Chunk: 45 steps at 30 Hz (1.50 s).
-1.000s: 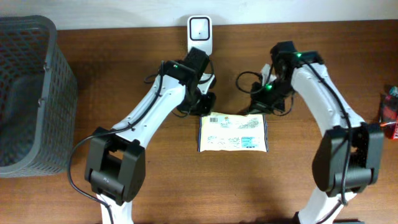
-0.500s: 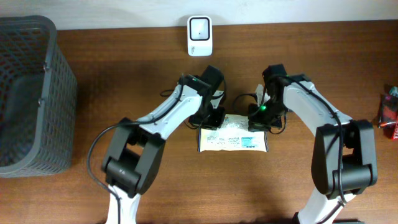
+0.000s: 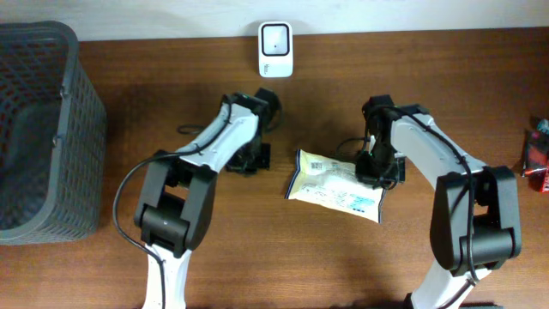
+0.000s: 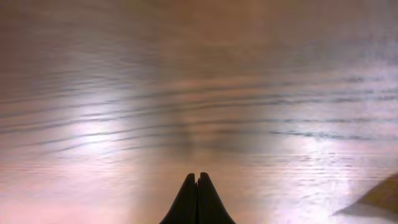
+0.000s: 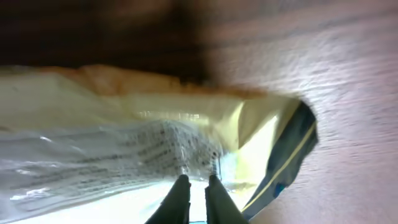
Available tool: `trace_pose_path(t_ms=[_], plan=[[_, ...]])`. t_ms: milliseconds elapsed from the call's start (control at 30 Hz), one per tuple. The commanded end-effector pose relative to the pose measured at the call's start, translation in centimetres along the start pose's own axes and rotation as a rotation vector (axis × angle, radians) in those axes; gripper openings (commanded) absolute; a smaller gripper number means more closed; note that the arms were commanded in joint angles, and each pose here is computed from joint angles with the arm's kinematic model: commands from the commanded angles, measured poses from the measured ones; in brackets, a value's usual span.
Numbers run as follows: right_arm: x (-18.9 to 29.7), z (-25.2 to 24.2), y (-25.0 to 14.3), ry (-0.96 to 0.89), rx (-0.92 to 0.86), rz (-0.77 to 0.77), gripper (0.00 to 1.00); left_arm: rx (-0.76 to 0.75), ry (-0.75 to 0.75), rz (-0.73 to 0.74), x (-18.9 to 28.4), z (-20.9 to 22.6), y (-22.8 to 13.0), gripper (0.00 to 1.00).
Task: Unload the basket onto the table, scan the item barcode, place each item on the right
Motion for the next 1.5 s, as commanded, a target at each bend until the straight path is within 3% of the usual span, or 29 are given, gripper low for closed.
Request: trace_pose_path(t_ms=[0,167,300,400,600,667,700,767,967,1133,1400,1467], plan=[[1.3,1.0,1.0,0.068,-0.008,-0.026,0.12,0.023,0.010,-0.129,4.9,0.2,1.3,0.00],[-0.7,1.2,-0.5,0.064,-0.018,0.038,0.12,0.058,-0.008,-0.212,8.0,1.2,1.5,0.00],[-2.6,2.8,-2.3,0.184,-0.002,0.137,0.12,0.127,-0.011,-0.201,7.8,3.5,1.7,0.01],[-3.1,5.0,-2.4,0.266,-0.012,0.128,0.11,0.161,-0.041,-0.183,7.7,4.8,1.7,0.19],[-3.4,10.7,-2.9,0.390,0.018,0.026,0.12,0.186,-0.105,-0.122,7.4,5.6,1.0,0.28],[-3.2,11.9,-3.0,0.421,0.001,0.008,0.12,0.166,-0.109,-0.108,7.4,5.6,0.8,0.23],[-3.0,12.4,-2.9,0.438,-0.001,-0.007,0.11,0.116,-0.141,-0.092,7.4,5.3,0.5,0.09],[-2.4,12.6,-2.6,0.447,0.002,-0.017,0.12,0.068,-0.201,-0.061,7.5,4.7,0.0,0.00],[1.9,10.9,0.0,0.408,0.014,-0.042,0.12,-0.055,-0.369,0.086,7.9,2.6,-2.6,0.00],[4.9,8.4,1.6,0.380,0.078,-0.038,0.19,-0.137,-0.374,0.142,7.7,0.4,-3.9,0.00],[5.1,5.7,0.8,0.313,0.141,0.053,0.32,-0.139,-0.436,0.201,1.8,-4.4,-5.5,0.00],[5.1,5.6,0.8,0.305,0.140,0.054,0.40,-0.121,-0.429,0.209,0.3,-4.7,-5.9,0.00]])
Point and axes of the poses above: each gripper's point midway between its finger pads, its own x axis back along the fingers, its own z axis along the line the jaws close on, y = z × x, the point moved 8 cm from there along x, back along the fingers, and after that the axes turned 10 degrees about -x, right-handed, at the moved point
